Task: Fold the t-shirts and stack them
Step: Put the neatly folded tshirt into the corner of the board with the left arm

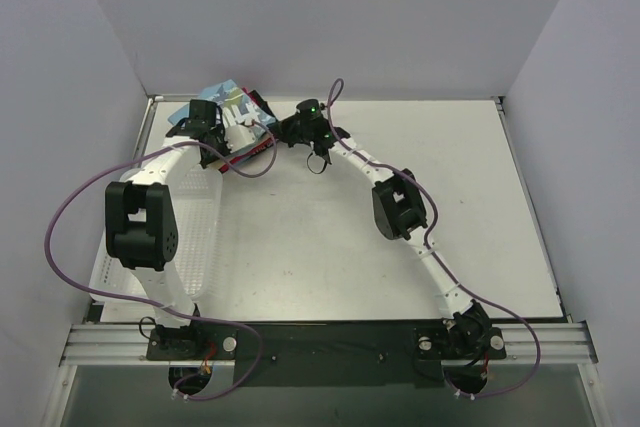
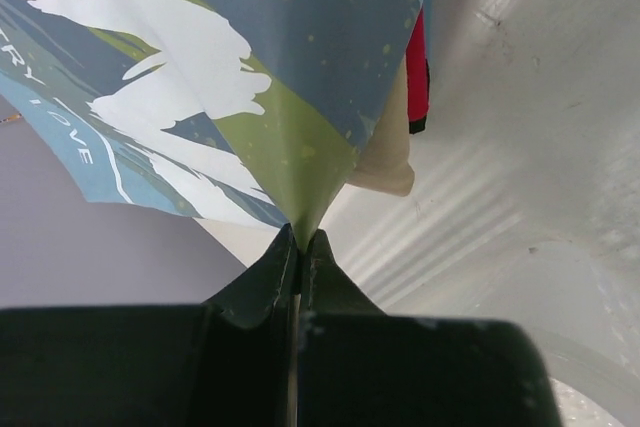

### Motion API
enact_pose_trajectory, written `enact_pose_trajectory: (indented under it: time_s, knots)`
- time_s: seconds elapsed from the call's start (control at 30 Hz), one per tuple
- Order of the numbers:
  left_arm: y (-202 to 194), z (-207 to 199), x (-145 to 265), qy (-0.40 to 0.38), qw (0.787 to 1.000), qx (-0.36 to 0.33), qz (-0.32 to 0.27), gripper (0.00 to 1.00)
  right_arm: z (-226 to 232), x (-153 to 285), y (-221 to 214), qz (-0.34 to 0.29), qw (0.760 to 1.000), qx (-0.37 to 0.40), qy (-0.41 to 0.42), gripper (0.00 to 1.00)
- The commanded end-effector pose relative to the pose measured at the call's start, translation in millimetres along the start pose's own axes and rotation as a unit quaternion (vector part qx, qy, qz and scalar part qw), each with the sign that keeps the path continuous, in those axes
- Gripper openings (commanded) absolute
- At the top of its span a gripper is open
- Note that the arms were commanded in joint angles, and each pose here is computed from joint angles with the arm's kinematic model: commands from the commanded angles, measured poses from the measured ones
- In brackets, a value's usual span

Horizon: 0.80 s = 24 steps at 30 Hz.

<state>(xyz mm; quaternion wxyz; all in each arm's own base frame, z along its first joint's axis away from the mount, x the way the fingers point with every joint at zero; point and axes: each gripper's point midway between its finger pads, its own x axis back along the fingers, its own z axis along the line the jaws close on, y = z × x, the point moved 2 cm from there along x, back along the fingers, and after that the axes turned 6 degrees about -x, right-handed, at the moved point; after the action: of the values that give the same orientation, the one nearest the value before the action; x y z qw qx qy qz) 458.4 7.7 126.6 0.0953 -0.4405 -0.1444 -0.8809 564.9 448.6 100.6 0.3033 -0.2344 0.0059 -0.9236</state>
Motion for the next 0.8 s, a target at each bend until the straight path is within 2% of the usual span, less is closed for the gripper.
enact_pose_trajectory:
  time_s: [0.0, 0.17, 0.2, 0.27, 0.33, 0.4, 0.43, 0.5, 0.6, 0.67, 0.73, 0.77]
  knots:
    - [-44, -14, 15, -0.036, 0.996, -0.021, 0.081, 0.0, 42, 25, 15, -0.023, 0.999, 0.041, 0.025, 0.0]
    - [-44, -20, 10, -0.049, 0.995, -0.028, 0.083, 0.02, 49, 35, 12, -0.022, 0.996, 0.084, 0.025, 0.0]
    - [-41, -18, 10, -0.048, 0.995, -0.026, 0.078, 0.25, 50, 36, 8, -0.017, 0.995, 0.091, 0.026, 0.0]
    - [-33, -11, 13, -0.045, 0.997, -0.016, 0.058, 0.46, 52, 38, 1, -0.008, 0.995, 0.095, 0.031, 0.0]
    - [-20, -2, 21, -0.047, 0.998, -0.003, 0.03, 0.51, 55, 41, -3, -0.005, 0.995, 0.099, 0.035, 0.06]
    - [-9, 2, 33, -0.059, 0.998, 0.003, 0.011, 0.56, 59, 45, -2, -0.007, 0.994, 0.102, 0.038, 0.17]
    - [-7, 2, 37, -0.064, 0.998, 0.008, 0.005, 0.63, 61, 46, 0, -0.008, 0.993, 0.109, 0.041, 0.22]
    - [1, 5, 47, -0.077, 0.997, 0.01, -0.01, 0.64, 70, 52, -2, -0.008, 0.99, 0.13, 0.05, 0.28]
    - [24, 5, 62, -0.103, 0.992, 0.011, -0.066, 0.64, 84, 65, -1, -0.016, 0.986, 0.157, 0.057, 0.3]
    - [43, 9, 71, -0.107, 0.988, 0.03, -0.108, 0.6, 88, 74, 3, -0.019, 0.985, 0.162, 0.06, 0.31]
    - [67, 16, 77, -0.108, 0.978, 0.065, -0.164, 0.4, 92, 84, 8, -0.021, 0.983, 0.173, 0.065, 0.31]
    - [76, 20, 77, -0.102, 0.975, 0.082, -0.18, 0.2, 86, 85, 14, -0.024, 0.98, 0.19, 0.057, 0.31]
